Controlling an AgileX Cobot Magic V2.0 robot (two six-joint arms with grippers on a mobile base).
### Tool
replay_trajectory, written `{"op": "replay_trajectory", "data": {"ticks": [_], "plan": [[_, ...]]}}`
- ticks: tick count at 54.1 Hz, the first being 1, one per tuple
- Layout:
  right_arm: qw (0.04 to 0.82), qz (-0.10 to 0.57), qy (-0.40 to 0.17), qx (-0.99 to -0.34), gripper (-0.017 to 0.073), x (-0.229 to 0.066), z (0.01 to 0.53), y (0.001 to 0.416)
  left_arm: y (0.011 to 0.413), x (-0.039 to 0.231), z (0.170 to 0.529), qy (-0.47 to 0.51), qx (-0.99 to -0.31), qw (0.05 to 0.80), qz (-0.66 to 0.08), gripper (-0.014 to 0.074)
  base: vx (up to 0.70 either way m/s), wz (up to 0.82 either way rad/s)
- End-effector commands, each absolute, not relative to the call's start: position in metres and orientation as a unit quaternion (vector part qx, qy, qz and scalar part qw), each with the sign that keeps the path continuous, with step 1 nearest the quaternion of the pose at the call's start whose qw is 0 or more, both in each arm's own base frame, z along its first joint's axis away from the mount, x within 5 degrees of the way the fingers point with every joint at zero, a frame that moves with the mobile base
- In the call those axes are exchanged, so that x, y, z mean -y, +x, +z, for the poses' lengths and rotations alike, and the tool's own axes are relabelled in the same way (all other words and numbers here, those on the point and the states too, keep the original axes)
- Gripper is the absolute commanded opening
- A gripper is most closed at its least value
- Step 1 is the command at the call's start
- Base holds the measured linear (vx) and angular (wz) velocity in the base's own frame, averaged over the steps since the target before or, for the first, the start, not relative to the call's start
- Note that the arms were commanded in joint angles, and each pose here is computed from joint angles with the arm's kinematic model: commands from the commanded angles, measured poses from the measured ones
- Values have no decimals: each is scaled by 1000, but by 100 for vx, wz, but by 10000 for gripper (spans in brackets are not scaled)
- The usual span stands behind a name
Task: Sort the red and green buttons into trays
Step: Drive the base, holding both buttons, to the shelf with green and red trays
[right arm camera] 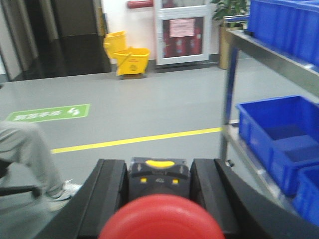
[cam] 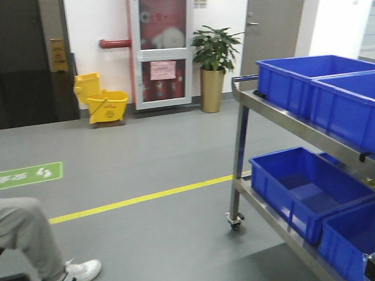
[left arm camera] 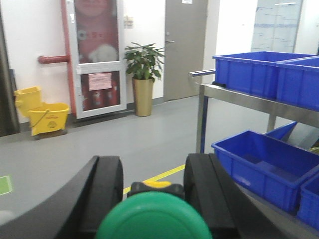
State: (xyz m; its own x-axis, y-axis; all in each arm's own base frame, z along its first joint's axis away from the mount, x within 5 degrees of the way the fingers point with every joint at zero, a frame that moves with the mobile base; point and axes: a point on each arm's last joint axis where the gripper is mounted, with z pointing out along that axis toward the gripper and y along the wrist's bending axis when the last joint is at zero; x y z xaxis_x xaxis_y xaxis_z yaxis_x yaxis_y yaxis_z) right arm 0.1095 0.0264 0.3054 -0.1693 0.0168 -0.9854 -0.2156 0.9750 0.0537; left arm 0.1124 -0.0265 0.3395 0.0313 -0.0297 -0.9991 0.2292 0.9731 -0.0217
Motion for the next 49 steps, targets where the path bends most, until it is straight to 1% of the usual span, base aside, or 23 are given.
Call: {"op": "replay_trajectory", "data": {"ticks": [1, 12, 24, 49], "plan": [[683, 104, -72, -720, -9, -29, 324, 110, 111, 29, 357, 74, -648, 750, -109, -3, 36, -34], [683, 104, -72, -720, -9, -29, 324, 110, 111, 29, 357, 74, -648, 750, -109, -3, 35, -41], [683, 104, -72, -720, -9, -29, 324, 110, 111, 29, 357, 74, -648, 750, -109, -3, 31, -55], [682, 103, -72, -721, -9, -29, 324, 110, 111, 29, 357, 74, -648, 750, -109, -3, 23, -73]]}}
